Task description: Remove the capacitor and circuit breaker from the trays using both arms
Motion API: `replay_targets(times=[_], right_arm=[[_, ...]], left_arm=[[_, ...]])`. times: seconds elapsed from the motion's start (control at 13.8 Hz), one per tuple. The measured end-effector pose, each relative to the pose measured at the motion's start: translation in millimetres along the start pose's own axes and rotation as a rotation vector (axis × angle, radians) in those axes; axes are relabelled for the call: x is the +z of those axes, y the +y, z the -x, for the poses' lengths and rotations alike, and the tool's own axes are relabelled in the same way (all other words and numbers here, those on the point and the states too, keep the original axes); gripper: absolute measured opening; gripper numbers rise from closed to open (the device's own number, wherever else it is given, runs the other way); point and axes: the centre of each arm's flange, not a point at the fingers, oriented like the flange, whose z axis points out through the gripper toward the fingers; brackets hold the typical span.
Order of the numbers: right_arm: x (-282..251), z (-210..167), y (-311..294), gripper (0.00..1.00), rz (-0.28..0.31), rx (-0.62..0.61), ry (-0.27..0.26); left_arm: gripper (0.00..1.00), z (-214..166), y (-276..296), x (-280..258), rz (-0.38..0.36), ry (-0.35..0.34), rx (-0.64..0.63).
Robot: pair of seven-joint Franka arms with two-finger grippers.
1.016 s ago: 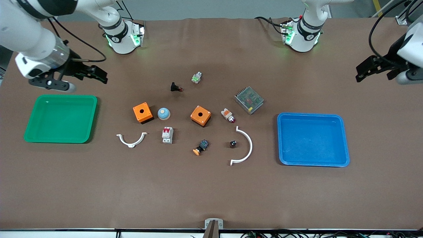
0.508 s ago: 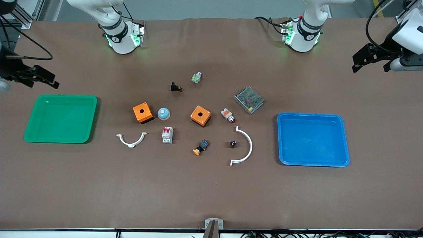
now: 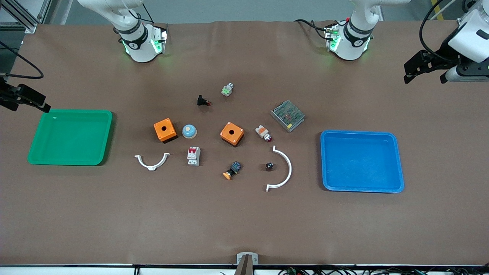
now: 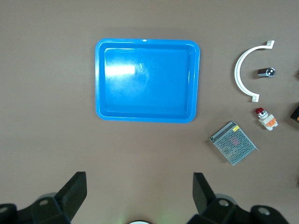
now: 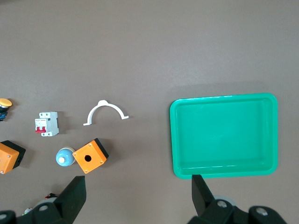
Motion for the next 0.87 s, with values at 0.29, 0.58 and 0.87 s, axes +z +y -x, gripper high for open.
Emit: replay_targets(times=[0.29, 0.58, 0.87], right_arm=[[-4.4, -0.5, 0.0, 1.00, 0.002, 0.000, 0.009], [-16.1, -1.1, -0.4, 1.00, 0.002, -0.002, 0.033], [-16.8, -1.1, -0.4, 1.00, 0.002, -0.002, 0.034]], left_arm=[[1.00, -0.2, 0.2, -0.7, 0.000, 0.003, 0.001], [1.00, -1.7, 0.1, -2.0, 0.001, 0.010, 0.001], [1.00, -1.9, 0.0, -5.4, 0.002, 0.017, 0.001]])
